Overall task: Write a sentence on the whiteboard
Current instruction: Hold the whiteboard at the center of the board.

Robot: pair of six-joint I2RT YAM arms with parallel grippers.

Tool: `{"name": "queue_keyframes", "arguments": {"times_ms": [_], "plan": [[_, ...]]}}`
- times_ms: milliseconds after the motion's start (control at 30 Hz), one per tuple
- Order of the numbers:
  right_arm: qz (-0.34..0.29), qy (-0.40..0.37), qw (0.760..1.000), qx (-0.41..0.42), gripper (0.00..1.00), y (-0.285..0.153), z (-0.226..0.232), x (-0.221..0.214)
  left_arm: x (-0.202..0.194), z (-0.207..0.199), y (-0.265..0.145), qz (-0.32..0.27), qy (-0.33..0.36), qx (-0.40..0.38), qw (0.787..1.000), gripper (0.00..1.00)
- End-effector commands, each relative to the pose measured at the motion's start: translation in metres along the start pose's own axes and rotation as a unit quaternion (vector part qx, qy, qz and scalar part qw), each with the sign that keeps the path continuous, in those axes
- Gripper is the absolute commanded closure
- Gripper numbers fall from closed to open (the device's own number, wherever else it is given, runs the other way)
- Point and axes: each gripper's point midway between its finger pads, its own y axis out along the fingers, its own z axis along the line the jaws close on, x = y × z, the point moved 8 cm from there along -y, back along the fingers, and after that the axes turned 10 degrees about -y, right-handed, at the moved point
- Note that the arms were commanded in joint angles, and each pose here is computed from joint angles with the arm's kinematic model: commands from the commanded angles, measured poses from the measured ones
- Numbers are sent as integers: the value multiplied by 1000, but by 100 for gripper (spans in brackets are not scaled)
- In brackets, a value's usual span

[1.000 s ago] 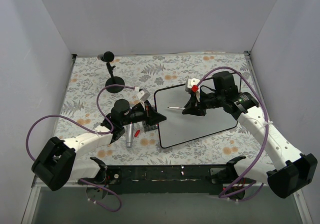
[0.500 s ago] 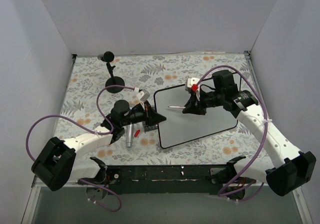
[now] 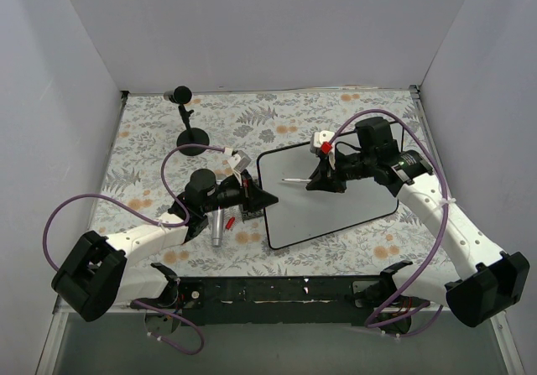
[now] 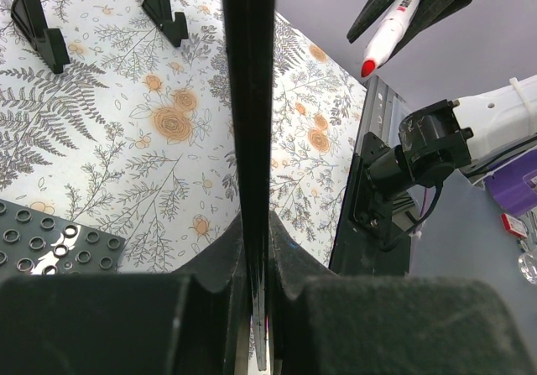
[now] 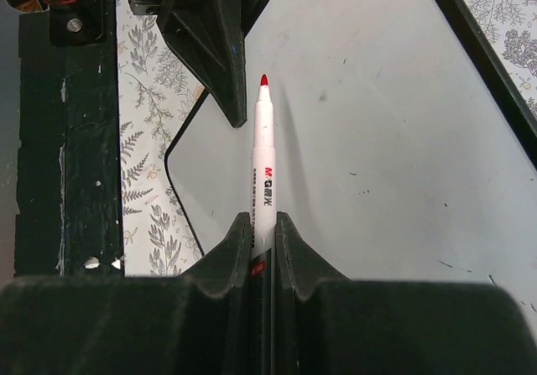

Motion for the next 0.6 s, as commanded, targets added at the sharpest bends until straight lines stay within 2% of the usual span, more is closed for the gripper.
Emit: {"name": "queue_keyframes", "arguments": {"times_ms": [0,567], "plan": [[-17,-22,1000,-7,99,-6,-7,15,11,-6,-1,-21,35,-5,999,100],[-31,-40,999,9,99,-13,8,15,8,-9,-8,-31,36,-4,999,100]]}}
